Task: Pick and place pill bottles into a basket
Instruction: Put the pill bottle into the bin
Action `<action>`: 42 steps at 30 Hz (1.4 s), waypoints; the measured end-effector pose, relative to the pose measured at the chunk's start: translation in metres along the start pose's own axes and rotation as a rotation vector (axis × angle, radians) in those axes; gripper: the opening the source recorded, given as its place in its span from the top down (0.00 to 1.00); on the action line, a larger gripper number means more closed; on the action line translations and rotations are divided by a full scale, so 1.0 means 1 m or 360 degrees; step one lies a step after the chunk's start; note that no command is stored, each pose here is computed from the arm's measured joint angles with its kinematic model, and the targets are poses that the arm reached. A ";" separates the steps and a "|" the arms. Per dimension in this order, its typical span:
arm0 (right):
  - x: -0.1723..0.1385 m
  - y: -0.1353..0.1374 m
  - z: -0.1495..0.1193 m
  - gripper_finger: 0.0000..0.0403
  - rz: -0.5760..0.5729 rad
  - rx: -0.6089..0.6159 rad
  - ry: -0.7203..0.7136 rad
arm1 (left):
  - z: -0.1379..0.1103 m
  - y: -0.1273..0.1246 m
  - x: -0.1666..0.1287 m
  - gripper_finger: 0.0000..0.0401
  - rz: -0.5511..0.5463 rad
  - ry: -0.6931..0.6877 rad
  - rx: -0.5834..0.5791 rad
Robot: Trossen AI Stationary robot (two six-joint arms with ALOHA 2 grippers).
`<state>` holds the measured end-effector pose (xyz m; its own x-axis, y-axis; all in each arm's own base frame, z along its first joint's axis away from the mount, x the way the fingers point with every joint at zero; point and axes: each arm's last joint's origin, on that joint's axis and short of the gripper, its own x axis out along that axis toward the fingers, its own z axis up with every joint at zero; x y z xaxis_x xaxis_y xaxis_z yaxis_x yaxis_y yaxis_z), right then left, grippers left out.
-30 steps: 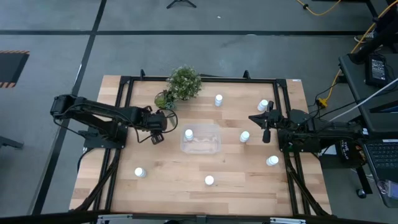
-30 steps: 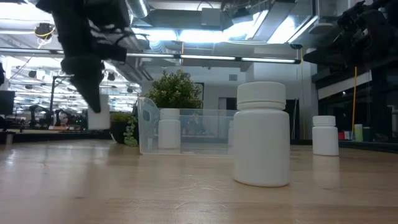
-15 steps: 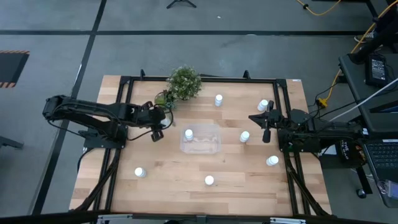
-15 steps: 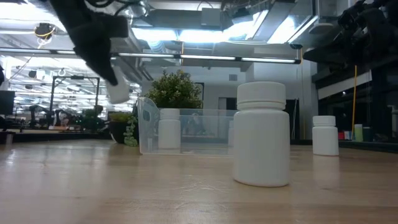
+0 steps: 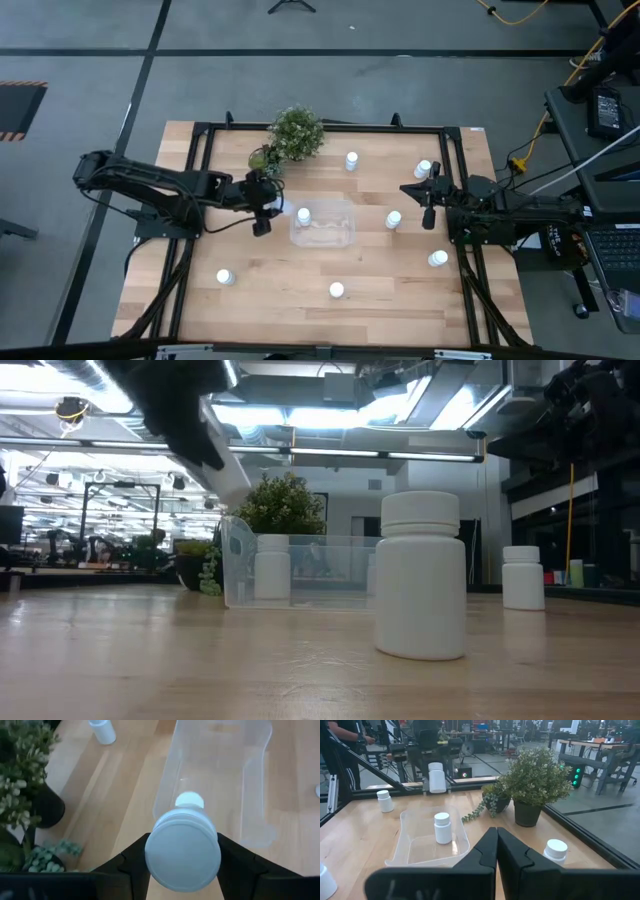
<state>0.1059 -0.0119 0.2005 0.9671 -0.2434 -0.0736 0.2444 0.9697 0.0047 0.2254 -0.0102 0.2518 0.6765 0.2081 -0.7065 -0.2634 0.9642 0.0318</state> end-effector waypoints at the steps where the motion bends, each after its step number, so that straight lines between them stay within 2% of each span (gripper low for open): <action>1: 0.000 0.000 0.000 0.97 0.0000 0.0000 0.0000 | 0.003 -0.001 0.001 0.57 -0.0015 0.0002 0.0007; 5: 0.000 0.000 0.000 0.97 0.0000 -0.0001 -0.0001 | 0.017 -0.007 0.008 0.57 -0.0063 0.0021 0.0095; 9: 0.000 0.000 0.000 0.97 -0.0001 0.0000 -0.0004 | 0.032 -0.013 0.019 0.57 -0.0094 0.0131 0.0242; 16: 0.000 0.000 0.001 0.97 0.0000 0.0006 -0.0014 | 0.070 -0.025 0.032 0.57 -0.0113 0.0206 0.0451; 21: 0.000 0.000 0.001 0.97 0.0001 0.0006 -0.0013 | 0.090 -0.033 0.044 0.57 -0.0139 0.0239 0.0531; 33: 0.000 0.000 0.001 0.97 0.0001 0.0013 -0.0022 | 0.102 -0.046 0.084 0.57 -0.0188 0.0406 0.0716; 42: 0.000 0.000 0.001 0.97 0.0001 0.0011 -0.0022 | 0.103 -0.033 0.104 0.57 -0.0141 0.0494 0.0672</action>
<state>0.1060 -0.0118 0.2018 0.9681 -0.2431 -0.0599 0.2442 0.9697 0.0115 0.3750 -0.0039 0.2499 0.4315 0.1259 -0.8933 0.1286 0.9715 0.1990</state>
